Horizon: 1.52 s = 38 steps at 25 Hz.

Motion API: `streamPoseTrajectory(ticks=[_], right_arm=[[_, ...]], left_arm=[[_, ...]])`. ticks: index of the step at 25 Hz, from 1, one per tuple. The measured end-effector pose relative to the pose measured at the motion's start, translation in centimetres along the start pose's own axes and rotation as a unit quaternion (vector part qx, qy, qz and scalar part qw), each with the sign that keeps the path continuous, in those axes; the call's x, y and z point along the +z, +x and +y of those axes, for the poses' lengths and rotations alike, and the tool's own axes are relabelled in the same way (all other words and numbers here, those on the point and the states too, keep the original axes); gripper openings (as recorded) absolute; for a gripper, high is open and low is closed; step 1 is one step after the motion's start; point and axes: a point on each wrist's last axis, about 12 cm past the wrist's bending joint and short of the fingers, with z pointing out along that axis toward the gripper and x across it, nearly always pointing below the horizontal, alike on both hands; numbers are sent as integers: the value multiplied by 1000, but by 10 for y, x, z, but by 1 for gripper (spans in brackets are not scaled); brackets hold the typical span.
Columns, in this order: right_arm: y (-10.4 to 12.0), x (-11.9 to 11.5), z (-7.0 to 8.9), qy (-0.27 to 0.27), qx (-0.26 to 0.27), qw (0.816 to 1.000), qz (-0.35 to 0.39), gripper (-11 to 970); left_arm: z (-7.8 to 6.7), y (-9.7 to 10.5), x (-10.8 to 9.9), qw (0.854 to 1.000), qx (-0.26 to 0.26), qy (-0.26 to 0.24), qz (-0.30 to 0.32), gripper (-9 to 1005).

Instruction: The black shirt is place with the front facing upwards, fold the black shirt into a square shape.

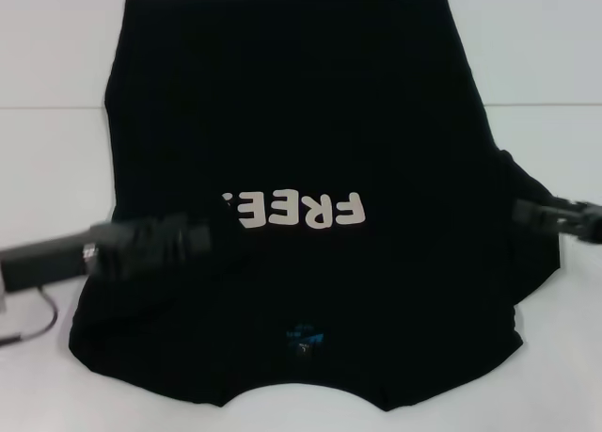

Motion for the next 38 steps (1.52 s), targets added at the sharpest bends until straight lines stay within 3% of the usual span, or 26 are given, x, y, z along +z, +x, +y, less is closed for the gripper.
streamPoseTrajectory(ticks=[4, 8, 14, 22, 38], right_arm=[[-35, -17, -15, 55, 86, 992, 77, 947], [-57, -19, -22, 120, 151, 970, 146, 946], [-68, 8, -14, 151, 140, 960, 190, 946], [-57, 42, -5, 144, 133, 956, 217, 936], [-52, 50, -4, 149, 130, 955, 221, 899]], left_arm=[[-4, 15, -12, 999, 49, -2, 9, 757], [-8, 23, -16, 995, 93, 10, 15, 755], [-15, 28, -16, 991, 122, 47, 28, 752], [-15, 30, -19, 992, 120, 43, 26, 755], [-15, 28, -17, 991, 124, 44, 27, 757]])
